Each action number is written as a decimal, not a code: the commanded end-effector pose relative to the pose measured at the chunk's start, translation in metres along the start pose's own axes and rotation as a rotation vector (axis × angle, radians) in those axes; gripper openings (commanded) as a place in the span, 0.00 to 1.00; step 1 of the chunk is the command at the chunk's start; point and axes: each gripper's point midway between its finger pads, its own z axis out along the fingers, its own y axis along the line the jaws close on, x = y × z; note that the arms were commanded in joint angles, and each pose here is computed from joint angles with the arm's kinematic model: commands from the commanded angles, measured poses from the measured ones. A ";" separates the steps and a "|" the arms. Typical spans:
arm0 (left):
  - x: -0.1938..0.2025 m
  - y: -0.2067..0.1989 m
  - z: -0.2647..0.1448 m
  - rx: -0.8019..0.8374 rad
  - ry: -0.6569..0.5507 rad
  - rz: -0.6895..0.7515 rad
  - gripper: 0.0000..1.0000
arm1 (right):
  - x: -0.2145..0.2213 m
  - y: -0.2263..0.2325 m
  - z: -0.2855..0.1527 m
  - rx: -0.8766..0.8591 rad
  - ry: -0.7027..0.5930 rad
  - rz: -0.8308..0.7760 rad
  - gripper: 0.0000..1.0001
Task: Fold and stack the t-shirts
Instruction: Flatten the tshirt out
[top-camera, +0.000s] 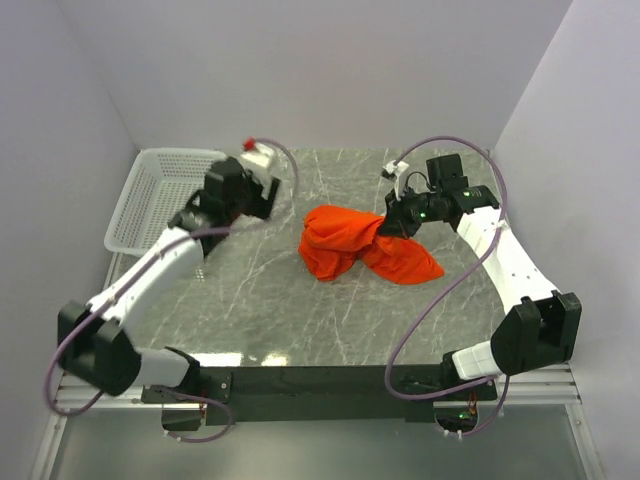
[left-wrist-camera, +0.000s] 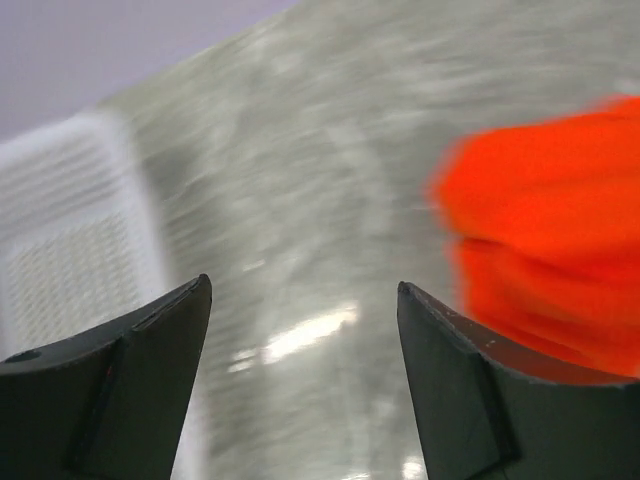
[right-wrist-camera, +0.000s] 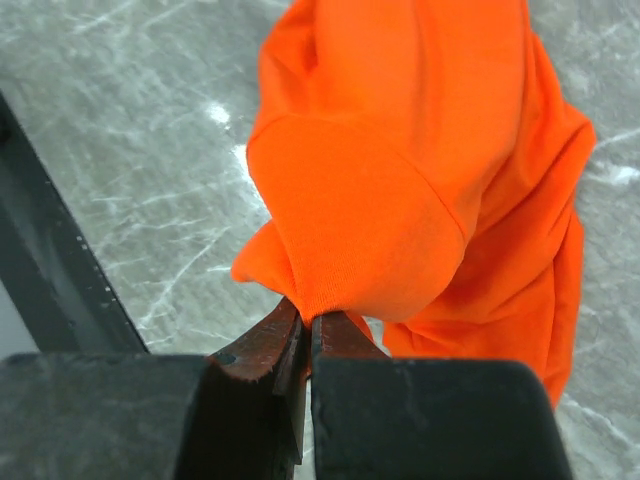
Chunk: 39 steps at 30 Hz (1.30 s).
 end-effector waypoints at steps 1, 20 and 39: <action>-0.006 -0.079 -0.019 0.313 -0.181 0.119 0.81 | -0.024 0.005 -0.008 -0.038 -0.043 -0.019 0.01; 0.024 -0.232 -0.017 0.755 -0.211 0.265 0.71 | -0.042 0.010 -0.013 -0.046 -0.099 0.031 0.02; -0.078 -0.193 -0.079 0.600 -0.430 0.159 0.00 | -0.097 0.062 -0.118 0.013 -0.234 -0.345 0.00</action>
